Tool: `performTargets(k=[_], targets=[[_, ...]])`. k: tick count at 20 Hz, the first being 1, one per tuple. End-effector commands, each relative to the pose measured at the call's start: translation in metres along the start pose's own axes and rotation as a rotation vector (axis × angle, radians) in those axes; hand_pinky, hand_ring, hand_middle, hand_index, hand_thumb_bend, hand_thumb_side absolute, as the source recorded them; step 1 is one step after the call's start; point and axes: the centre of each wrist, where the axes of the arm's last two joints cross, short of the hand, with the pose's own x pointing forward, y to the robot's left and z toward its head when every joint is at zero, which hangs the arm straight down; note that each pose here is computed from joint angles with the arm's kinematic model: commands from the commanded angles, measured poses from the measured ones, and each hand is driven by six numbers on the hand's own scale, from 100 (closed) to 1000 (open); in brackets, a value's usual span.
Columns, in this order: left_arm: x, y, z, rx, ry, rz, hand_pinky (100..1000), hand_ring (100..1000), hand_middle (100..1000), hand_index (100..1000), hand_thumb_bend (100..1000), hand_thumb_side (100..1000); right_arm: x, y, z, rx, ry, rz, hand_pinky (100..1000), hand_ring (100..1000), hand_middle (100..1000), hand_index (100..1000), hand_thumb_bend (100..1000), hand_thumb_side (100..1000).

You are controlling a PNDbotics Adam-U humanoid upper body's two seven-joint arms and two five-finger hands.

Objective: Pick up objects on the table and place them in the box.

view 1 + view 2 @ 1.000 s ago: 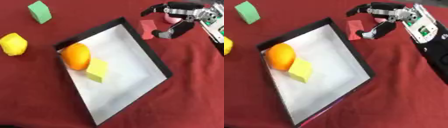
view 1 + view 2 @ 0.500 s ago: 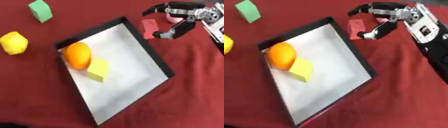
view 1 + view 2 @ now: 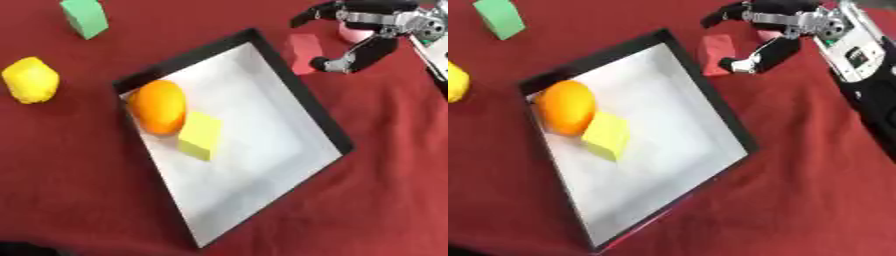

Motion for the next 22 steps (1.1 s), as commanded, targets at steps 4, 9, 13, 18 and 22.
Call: performTargets(k=[4,9,13,18,22], targets=[[0.013,-0.003,-0.006,-0.009,-0.045,0.016,651,843,689,750,321,636,-0.003,-0.016,0.015,0.250,-0.130,0.215,1000,939,874,1000,248,537],[0.014,-0.004,-0.006,-0.010,-0.048,0.019,651,843,688,748,320,636,-0.008,-0.012,0.018,0.266,-0.109,0.216,1000,941,875,1000,245,570],[0.014,-0.004,-0.006,-0.012,-0.049,0.020,650,843,687,746,319,636,-0.010,-0.010,0.020,0.272,-0.100,0.217,1000,942,875,1000,250,574],[0.015,-0.005,-0.007,-0.018,-0.051,0.023,650,844,685,745,317,635,-0.012,-0.007,0.022,0.283,-0.090,0.219,1000,945,876,1000,256,593],[0.015,-0.006,-0.007,-0.021,-0.051,0.024,650,844,684,744,315,636,-0.013,-0.005,0.024,0.291,-0.082,0.217,1000,944,875,1000,250,604]])
